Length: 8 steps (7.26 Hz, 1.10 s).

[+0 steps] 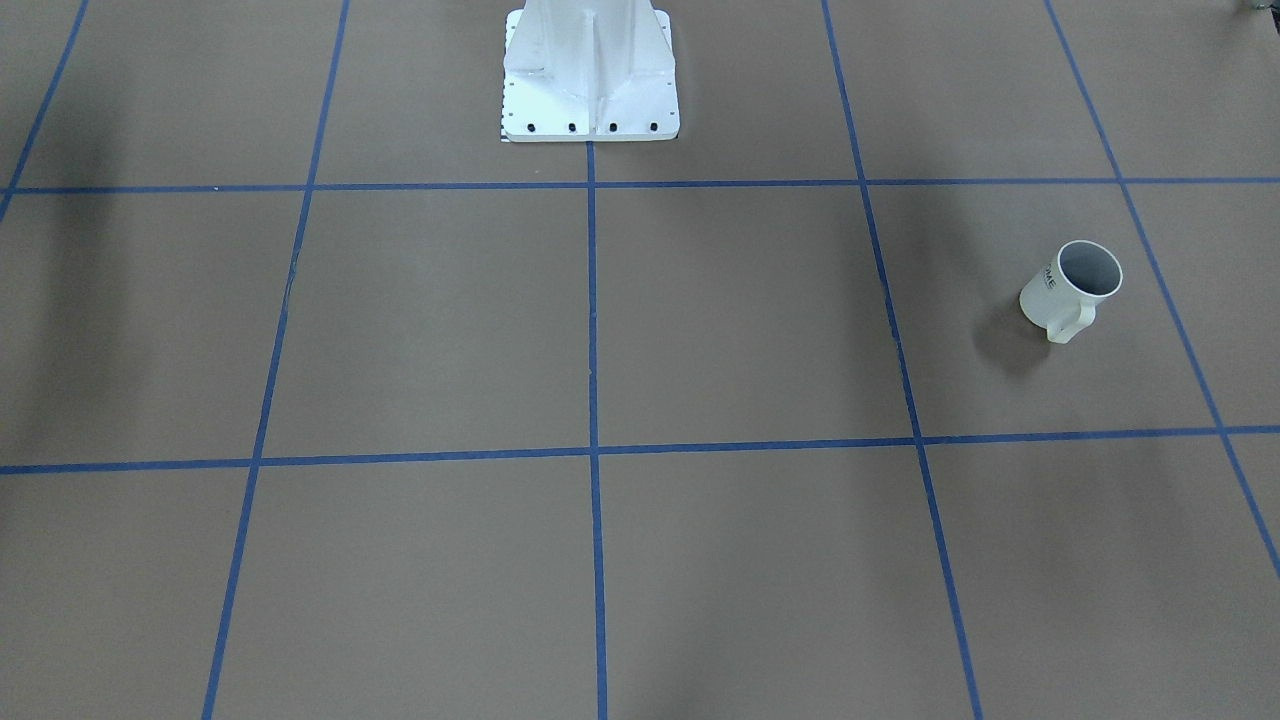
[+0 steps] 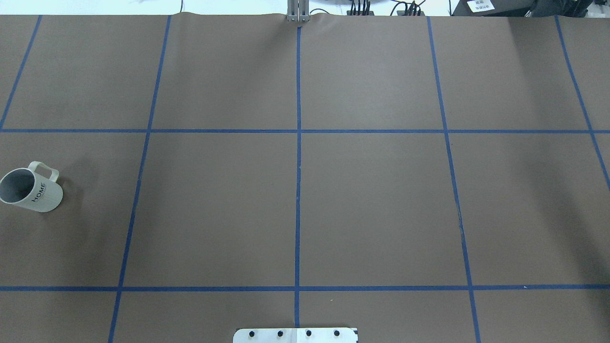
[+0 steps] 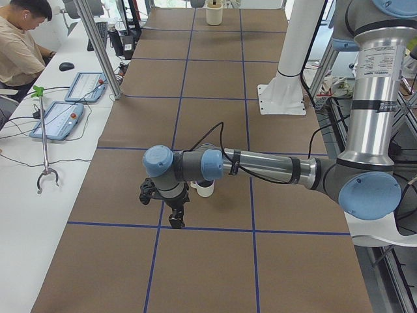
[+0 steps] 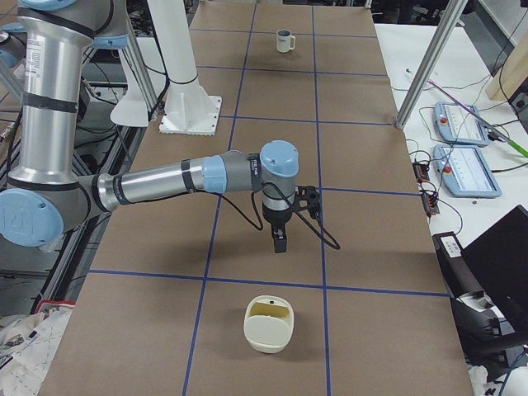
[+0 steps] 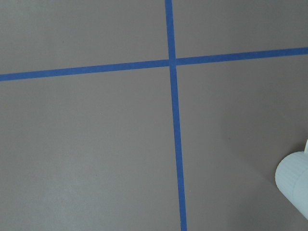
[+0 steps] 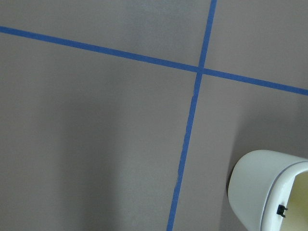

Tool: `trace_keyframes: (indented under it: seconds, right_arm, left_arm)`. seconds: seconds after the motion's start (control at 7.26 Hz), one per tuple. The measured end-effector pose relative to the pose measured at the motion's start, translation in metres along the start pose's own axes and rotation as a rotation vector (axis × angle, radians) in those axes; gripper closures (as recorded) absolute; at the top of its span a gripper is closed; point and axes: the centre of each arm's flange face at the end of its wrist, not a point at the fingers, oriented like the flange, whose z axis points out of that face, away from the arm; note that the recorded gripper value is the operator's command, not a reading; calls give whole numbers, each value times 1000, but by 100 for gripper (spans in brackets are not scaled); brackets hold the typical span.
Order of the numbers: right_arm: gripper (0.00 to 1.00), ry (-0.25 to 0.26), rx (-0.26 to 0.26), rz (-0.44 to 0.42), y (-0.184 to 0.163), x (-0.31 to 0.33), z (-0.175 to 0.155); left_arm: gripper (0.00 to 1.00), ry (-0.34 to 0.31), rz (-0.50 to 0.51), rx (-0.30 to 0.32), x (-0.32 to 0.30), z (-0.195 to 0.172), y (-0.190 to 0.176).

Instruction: Left arm hands cup to right arm to dump lemon

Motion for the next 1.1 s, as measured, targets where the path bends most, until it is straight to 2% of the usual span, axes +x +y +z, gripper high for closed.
trace_keyframes:
  seconds: [0.41,1.1]
  right_arm:
    - [0,-44,3,-1,0,-5,-1]
    - [0,-54,14,-10,-4,-10,-5]
  left_arm:
    - [0,1,3,1,0,1,3]
    - [0,0,9,5,-3,4,4]
